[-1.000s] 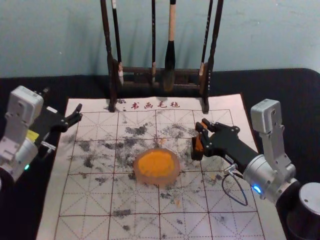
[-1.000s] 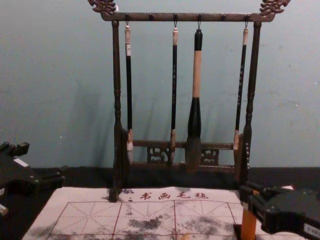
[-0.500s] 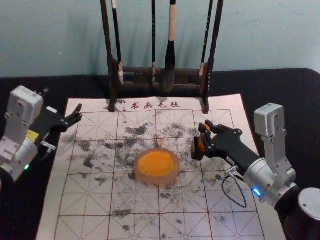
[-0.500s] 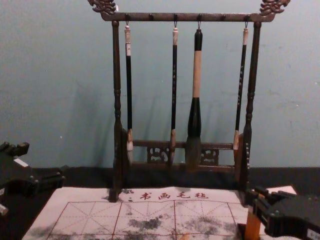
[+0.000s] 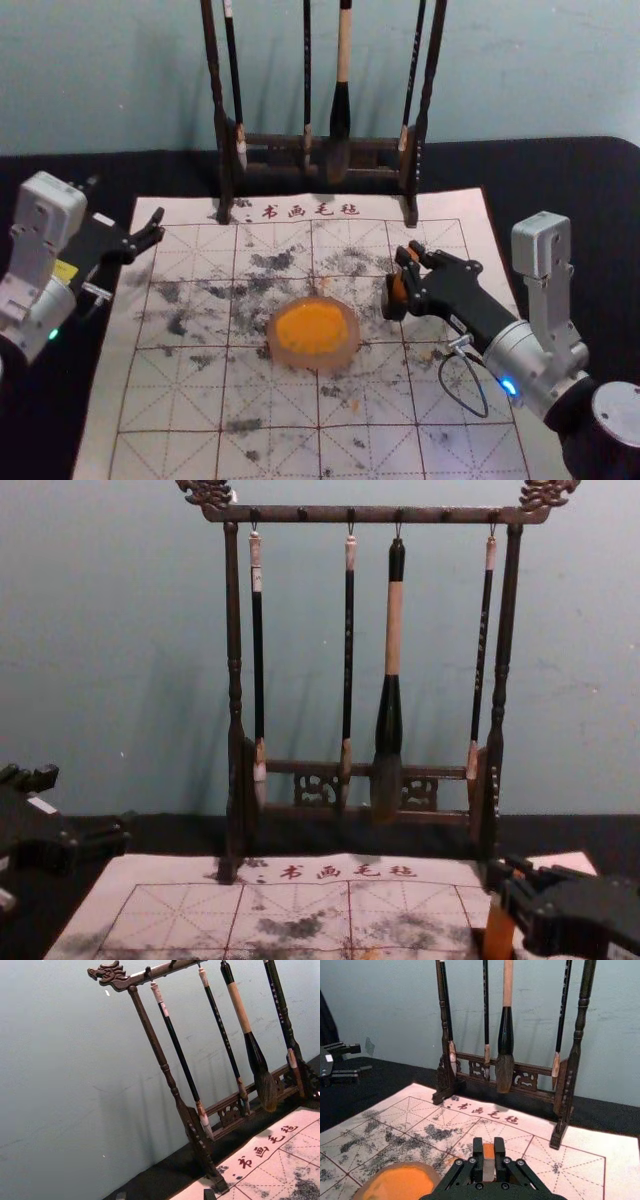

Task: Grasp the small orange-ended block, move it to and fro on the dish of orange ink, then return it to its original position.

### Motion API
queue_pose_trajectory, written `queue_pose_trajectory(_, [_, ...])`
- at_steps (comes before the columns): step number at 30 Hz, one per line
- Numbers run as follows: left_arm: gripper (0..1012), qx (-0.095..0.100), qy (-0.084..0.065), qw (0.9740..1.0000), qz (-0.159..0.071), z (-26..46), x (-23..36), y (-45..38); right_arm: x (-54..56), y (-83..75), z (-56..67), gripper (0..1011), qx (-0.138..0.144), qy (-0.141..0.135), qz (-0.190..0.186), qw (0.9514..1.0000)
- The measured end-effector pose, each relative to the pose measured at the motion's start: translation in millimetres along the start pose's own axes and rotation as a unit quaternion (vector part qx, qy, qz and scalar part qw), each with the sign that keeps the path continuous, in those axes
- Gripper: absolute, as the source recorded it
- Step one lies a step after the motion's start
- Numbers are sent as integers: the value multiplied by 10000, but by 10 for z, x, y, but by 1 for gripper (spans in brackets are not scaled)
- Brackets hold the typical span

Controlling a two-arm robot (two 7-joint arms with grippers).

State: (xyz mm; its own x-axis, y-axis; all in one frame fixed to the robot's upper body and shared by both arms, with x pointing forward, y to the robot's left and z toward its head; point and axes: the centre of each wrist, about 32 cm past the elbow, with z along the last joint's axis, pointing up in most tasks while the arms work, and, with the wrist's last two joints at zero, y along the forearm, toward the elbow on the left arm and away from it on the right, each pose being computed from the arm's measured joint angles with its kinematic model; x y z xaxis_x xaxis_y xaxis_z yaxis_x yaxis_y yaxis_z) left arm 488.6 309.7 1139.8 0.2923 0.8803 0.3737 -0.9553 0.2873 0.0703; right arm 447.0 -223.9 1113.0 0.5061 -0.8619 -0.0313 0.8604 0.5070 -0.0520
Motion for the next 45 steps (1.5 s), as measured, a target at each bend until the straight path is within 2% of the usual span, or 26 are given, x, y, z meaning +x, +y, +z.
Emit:
queue_pose_trajectory(15, [1001, -1, 0, 10000, 0, 0, 0, 0, -18, 32, -55, 131, -83, -75, -1, 9999])
queue_pose_trajectory(30, [1001, 0, 0, 10000, 0, 0, 0, 0, -18, 32, -53, 139, -79, -77, 4, 9999])
queue_pose_trajectory(34, [1002, 0, 0, 10000, 0, 0, 0, 0, -19, 32, -51, 242, -77, -77, 5, 9999])
queue_pose_trajectory(35, [1001, 0, 0, 10000, 0, 0, 0, 0, -19, 33, -51, 296, -76, -78, 5, 9999])
queue_pose_trajectory(44, [1001, 0, 0, 10000, 0, 0, 0, 0, -19, 33, -48, 579, -73, -78, 9, 9999])
queue_pose_trajectory(45, [1001, 0, 0, 10000, 0, 0, 0, 0, -19, 33, -49, 579, -74, -78, 9, 9999])
